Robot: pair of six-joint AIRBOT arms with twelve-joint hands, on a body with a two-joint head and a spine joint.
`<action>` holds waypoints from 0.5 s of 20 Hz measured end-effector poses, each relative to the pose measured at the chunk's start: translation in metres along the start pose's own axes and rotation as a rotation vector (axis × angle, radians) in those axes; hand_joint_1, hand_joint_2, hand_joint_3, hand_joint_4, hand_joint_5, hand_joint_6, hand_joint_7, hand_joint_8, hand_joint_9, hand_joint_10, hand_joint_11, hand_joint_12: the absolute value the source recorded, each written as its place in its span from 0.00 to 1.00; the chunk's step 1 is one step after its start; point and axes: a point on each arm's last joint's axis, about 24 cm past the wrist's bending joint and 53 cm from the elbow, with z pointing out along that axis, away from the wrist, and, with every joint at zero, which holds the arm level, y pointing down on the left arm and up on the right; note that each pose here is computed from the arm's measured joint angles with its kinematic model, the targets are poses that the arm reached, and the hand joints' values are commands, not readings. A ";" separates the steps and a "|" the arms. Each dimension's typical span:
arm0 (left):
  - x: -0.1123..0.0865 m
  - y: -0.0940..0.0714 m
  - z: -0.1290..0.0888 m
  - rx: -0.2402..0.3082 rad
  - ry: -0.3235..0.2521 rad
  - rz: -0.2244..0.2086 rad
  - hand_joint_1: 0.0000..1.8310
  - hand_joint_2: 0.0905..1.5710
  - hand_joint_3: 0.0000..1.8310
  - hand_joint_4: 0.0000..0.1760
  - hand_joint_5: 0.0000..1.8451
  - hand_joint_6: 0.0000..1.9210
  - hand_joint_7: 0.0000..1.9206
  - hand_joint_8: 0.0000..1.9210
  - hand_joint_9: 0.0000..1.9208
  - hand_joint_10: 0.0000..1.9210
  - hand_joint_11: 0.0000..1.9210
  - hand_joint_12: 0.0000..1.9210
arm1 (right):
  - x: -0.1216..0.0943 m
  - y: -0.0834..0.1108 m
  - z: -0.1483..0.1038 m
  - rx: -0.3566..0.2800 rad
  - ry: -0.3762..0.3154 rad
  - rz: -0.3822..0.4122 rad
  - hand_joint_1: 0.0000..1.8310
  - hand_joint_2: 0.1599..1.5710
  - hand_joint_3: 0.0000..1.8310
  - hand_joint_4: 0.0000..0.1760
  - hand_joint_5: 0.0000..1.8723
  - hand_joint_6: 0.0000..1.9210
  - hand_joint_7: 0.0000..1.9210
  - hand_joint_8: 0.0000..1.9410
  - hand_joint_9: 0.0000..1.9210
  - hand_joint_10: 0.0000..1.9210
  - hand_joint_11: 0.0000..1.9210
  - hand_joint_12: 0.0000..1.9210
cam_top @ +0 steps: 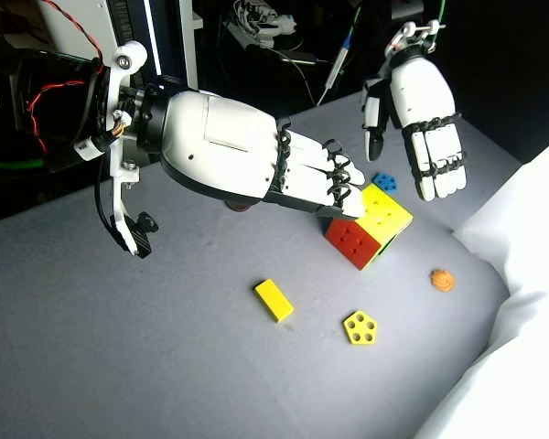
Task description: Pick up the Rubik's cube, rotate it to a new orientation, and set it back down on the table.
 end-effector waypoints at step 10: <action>0.019 0.003 0.017 -0.064 0.032 -0.041 0.61 0.67 0.00 0.00 0.00 0.00 0.00 0.00 0.00 0.00 0.00 0.00 | 0.001 0.005 -0.001 -0.027 -0.006 0.002 0.00 0.76 0.00 0.00 0.00 0.00 0.00 0.00 0.00 0.00 0.00 0.00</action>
